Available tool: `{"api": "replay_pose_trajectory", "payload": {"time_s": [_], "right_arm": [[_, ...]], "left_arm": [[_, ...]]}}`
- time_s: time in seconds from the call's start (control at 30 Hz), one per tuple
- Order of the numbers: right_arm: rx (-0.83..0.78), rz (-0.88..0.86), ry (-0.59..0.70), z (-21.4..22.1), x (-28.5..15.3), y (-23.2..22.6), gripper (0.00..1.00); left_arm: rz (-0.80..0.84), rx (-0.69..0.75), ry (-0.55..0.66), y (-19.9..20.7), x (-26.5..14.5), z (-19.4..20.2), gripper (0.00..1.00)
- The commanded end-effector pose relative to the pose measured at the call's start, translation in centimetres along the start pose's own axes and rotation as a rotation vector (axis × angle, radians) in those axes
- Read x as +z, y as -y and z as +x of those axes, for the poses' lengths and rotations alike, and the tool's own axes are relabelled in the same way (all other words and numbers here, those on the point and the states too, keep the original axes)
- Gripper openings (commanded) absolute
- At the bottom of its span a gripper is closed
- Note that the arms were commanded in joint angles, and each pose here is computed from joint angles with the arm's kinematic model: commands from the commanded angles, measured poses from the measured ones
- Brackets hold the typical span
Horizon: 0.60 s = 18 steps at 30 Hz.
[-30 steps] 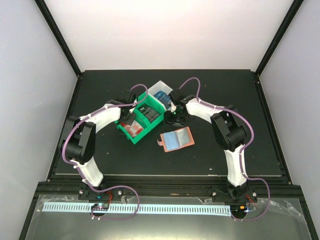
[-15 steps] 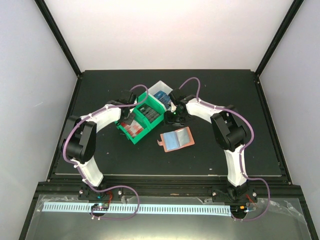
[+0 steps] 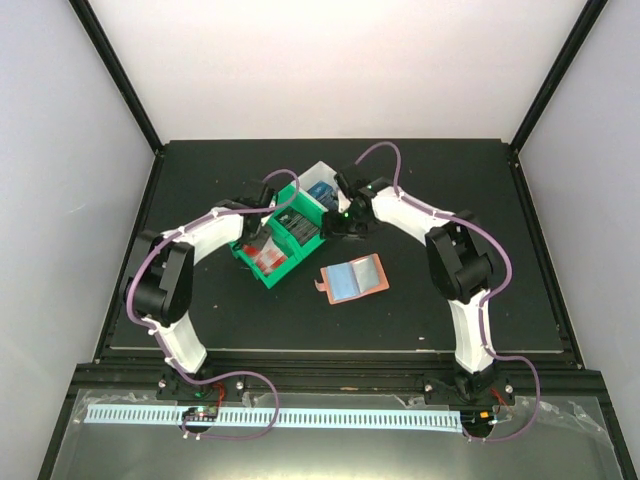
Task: Put the credit cards into the card holder
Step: Pick up the credit card from the storage box.
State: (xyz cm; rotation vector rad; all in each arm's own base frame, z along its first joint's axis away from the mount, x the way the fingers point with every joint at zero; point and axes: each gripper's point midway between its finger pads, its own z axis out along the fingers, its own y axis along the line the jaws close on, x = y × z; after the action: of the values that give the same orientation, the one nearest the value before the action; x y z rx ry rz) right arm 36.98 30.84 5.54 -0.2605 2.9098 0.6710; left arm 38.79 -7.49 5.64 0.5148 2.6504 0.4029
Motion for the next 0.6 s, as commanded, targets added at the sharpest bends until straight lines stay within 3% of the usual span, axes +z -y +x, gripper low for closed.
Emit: {"api": "replay_pose_trajectory", "payload": {"time_s": [0.0,0.23,0.33,0.5,0.57], "right_arm": [[-0.069,-0.008,0.12,-3.1,-7.3,-3.2,0.7],[-0.073,-0.114,0.227,-2.9,-15.7,-4.2,0.74],[-0.072,-0.205,0.256,-2.1,-19.0,-4.6,0.75],[-0.096,-0.465,0.235,0.4,-23.6,-8.3,0.77],[-0.076,-0.56,0.196,1.5,-24.5,-9.6,0.78]], "left_arm": [[-0.015,-0.04,0.098,-1.8,-4.3,-3.0,0.02],[0.09,-0.07,0.188,-1.5,-10.0,-3.0,0.02],[0.201,-0.068,0.304,-0.5,-14.1,-3.8,0.02],[0.502,0.023,0.671,3.4,-23.5,-6.0,0.02],[0.541,0.134,0.904,5.1,-28.1,-6.5,0.02]]}}
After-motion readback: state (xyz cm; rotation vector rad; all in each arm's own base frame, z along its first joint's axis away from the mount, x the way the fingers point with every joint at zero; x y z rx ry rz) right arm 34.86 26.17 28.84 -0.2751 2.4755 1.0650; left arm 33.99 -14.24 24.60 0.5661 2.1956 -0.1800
